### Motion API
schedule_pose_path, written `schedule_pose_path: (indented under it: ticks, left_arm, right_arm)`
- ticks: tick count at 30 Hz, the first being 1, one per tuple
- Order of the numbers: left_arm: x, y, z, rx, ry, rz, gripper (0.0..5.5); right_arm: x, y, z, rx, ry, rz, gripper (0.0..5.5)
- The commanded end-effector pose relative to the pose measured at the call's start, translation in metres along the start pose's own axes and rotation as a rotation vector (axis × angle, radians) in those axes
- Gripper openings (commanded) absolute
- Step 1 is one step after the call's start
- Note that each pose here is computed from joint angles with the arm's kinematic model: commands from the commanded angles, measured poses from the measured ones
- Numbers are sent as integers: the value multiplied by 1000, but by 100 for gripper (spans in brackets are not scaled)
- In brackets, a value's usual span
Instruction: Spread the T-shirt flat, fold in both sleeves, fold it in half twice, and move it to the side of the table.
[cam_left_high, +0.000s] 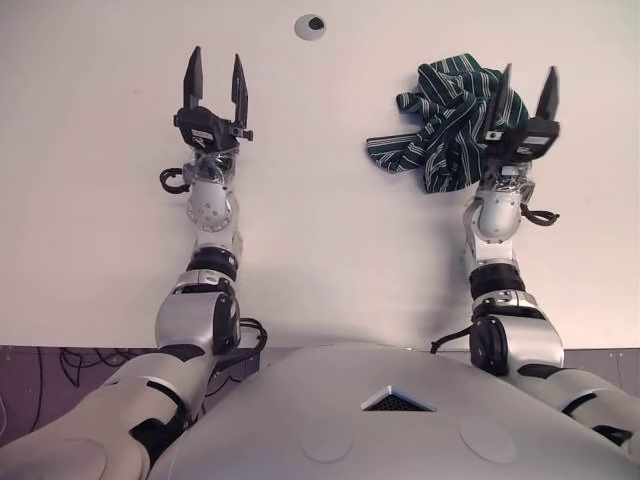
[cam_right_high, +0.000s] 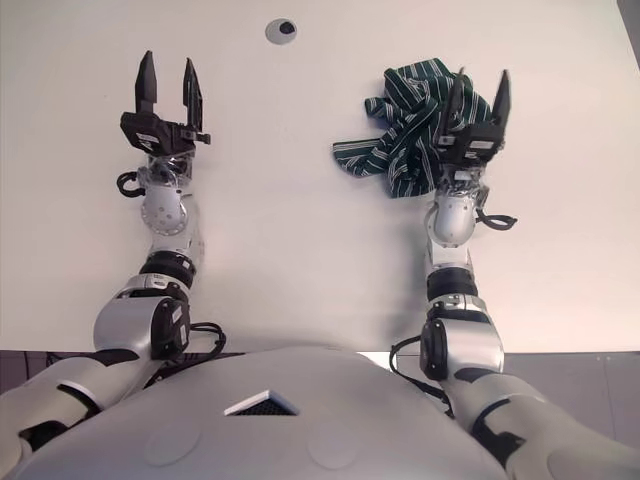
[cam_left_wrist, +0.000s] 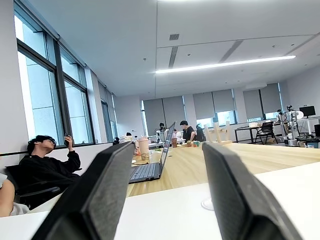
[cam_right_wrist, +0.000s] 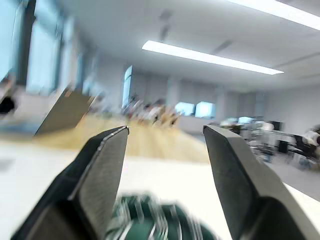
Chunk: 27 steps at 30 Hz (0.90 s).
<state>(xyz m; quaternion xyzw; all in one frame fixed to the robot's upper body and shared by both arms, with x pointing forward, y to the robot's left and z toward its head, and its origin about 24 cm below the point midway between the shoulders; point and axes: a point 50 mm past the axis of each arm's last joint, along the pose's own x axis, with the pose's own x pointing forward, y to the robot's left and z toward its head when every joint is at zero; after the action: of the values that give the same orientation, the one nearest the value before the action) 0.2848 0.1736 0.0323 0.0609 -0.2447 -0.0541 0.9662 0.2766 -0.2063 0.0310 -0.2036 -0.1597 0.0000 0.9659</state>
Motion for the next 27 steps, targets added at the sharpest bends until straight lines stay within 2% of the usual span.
schedule_pose_path:
  ticks: [1, 6, 8, 12, 15, 17, 19, 22, 25, 27]
  left_arm:
    - [-12, -11, -9, -19, 63, -15, 245]
    - [-6, -17, -11, -31, 75, -19, 245]
    - [-4, -24, -12, -47, 88, -47, 245]
    - [0, -32, -12, -60, 94, -66, 245]
    - [2, -36, -9, -73, 69, -76, 245]
    - [2, -44, -6, -108, 50, -151, 245]
    - [-6, -63, 3, -163, 31, -401, 245]
    - [-44, -88, 37, -211, -46, -847, 245]
    - [-66, -93, 58, -167, -74, -1074, 245]
    - [-75, -86, 58, -89, -26, -1153, 245]
  right_arm:
    - [20, -31, 7, -349, 66, 155, 273]
    - [35, -56, -6, -601, 202, 234, 273]
    - [42, -61, -15, -672, 277, 334, 273]
    - [35, -56, -31, -619, 392, 612, 273]
    - [8, -51, -30, -520, 422, 869, 273]
    - [-10, -51, -18, -490, 395, 981, 273]
    - [-25, -48, 7, -394, 348, 1043, 273]
    - [-34, -30, 47, -108, 281, 1004, 273]
    - [-22, -19, 73, 232, 279, 840, 273]
    - [-9, -30, 83, 327, 264, 734, 273]
